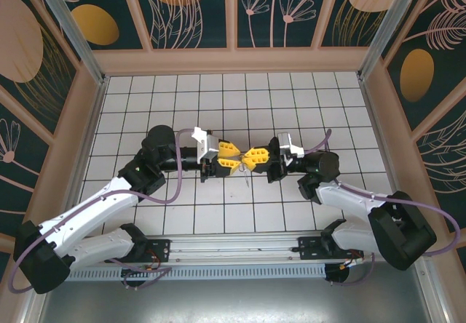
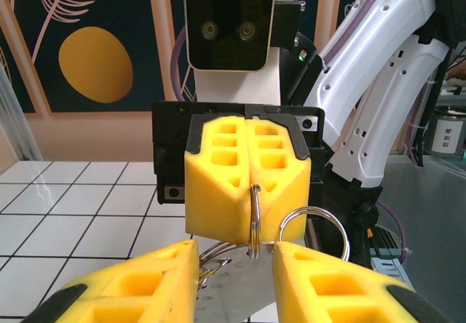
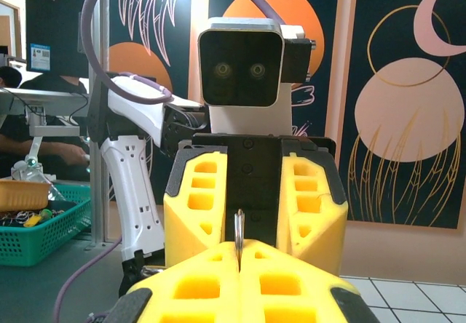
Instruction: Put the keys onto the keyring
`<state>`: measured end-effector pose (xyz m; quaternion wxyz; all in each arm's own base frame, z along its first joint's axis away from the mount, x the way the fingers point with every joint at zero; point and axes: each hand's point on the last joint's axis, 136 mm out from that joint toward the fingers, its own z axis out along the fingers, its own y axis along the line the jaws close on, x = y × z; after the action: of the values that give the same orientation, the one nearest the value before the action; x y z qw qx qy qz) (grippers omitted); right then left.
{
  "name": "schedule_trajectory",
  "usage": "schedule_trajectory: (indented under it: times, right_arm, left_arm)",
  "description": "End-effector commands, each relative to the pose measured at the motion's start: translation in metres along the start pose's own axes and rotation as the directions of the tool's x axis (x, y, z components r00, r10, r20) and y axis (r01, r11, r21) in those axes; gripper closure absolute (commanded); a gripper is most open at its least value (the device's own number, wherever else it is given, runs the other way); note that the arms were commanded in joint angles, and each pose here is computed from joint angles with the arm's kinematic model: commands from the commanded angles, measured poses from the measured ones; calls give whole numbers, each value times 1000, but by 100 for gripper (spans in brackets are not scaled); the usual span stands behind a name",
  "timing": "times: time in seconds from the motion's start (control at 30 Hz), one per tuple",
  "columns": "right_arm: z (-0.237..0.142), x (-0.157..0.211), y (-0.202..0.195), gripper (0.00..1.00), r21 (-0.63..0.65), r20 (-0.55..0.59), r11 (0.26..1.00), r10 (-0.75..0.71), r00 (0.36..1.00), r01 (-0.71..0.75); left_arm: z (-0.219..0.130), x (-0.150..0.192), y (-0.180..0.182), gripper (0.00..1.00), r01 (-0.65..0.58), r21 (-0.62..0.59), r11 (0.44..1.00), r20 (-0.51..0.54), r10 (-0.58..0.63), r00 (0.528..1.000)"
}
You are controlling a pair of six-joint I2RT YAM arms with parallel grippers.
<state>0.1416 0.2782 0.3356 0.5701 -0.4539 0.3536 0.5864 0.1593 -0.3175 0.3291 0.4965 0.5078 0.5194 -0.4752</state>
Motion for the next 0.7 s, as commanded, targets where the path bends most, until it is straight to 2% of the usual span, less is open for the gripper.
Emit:
schedule_trajectory:
  times: [0.0,0.4,0.53,0.67]
  right_arm:
    - [1,-11,2,100,12,31,999,-50,998,50]
    - [1,-5,4,100,9,16,999,-45,999,45]
    - [1,-6,4,100,12,12,999,-48,999,48]
    - [1,-3,-1,100,37,-13,998,-44,999,45]
  left_arm:
    - [1,-14,-2,67,-51,8,999,26,50,998]
    - [2,-19,-3,87,-53,16,998,39,52,998]
    - [1,-21,-4,100,-56,14,998,41,56,998]
    - [-1,-21,-1,100,-58,-7,998,32,58,998]
